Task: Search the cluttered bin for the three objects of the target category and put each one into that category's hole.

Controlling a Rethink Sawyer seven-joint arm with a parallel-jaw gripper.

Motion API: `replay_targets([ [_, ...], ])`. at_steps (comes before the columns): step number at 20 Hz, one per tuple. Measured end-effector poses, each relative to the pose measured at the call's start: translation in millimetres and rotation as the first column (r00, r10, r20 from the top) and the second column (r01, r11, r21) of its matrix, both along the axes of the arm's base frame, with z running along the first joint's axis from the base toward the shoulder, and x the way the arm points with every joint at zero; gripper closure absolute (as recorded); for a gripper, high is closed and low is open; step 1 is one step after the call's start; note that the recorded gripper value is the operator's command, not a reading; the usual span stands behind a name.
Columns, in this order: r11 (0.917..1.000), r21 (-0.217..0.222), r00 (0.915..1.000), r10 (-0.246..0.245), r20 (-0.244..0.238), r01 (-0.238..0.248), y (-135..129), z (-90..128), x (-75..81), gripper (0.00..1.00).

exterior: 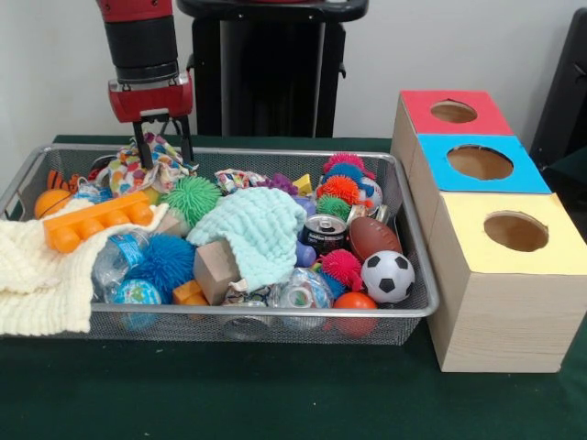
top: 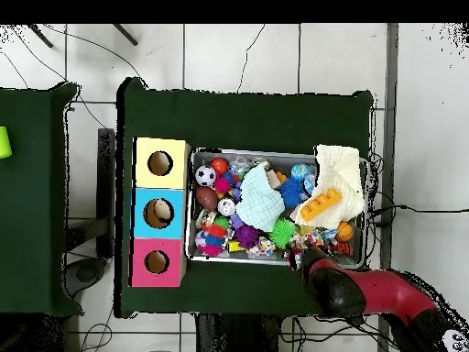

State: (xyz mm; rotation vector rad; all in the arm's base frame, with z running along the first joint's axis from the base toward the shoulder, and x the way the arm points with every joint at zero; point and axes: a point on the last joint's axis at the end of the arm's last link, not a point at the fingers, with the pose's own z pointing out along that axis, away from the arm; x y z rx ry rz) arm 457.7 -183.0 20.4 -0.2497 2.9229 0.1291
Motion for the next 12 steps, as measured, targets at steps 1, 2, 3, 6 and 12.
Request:
replay_targets([
  [1,0.9999,0.006,0.9999,-0.011,-0.004,0.011,-3.2,-2.1,-3.2,0.00],
  [2,0.9999,0.007,0.9999,-0.014,-0.005,0.014,-4.3,-2.7,-4.1,0.00],
  [3,0.9998,0.008,0.9998,-0.017,-0.006,0.018,-5.3,-3.2,-5.1,0.00],
  [6,0.9995,0.012,0.9995,-0.030,-0.011,0.030,-9.3,-5.2,-9.0,0.00],
  [12,0.9991,0.009,0.9991,-0.040,-0.016,0.040,-14.8,-7.3,-14.7,0.00],
])
